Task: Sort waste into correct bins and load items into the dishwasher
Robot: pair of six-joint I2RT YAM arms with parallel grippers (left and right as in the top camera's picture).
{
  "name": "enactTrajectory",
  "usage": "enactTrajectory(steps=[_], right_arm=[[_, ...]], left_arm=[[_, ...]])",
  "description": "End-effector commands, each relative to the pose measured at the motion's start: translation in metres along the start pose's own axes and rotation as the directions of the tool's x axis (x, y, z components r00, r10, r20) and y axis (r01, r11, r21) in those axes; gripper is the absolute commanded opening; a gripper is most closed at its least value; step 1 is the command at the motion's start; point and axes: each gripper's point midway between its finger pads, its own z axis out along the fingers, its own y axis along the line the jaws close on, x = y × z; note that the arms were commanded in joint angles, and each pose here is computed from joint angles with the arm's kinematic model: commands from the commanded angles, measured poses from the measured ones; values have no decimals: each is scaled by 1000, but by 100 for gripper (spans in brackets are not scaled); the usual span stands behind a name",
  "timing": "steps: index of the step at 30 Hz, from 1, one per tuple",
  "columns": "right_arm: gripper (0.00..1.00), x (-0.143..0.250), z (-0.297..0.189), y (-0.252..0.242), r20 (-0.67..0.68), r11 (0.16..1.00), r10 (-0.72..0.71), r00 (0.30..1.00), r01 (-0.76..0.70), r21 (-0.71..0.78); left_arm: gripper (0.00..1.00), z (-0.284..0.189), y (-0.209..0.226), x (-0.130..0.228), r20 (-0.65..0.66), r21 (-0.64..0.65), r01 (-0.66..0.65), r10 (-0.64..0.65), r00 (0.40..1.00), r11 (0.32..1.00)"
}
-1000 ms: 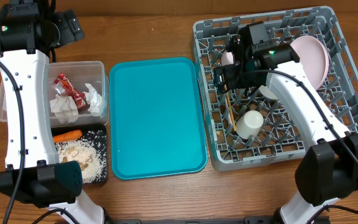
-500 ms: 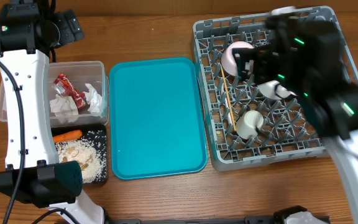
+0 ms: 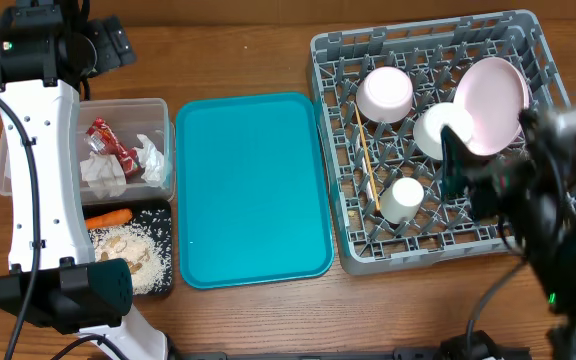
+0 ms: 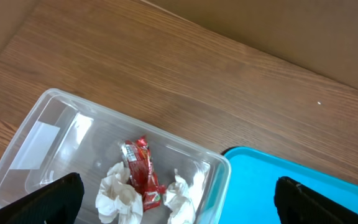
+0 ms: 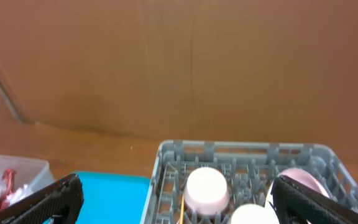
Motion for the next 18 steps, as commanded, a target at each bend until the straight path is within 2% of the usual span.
enactTrajectory(steps=[1,5,11,18], right_arm=[[100,32,-14,-12,57,999,-4,998,1,43],[100,68,-21,-18,153,999,0,988,-7,47],[100,122,-21,-20,228,1000,-8,974,4,17],[100,153,-12,-28,287,998,45,957,-53,22]], left_arm=[[100,-13,-2,-9,35,20,16,-17,999,1000],[100,-13,-2,-9,35,20,16,-17,999,1000],[100,-13,-2,-9,35,20,16,-17,999,1000],[100,-13,-2,-9,35,20,16,-17,999,1000]])
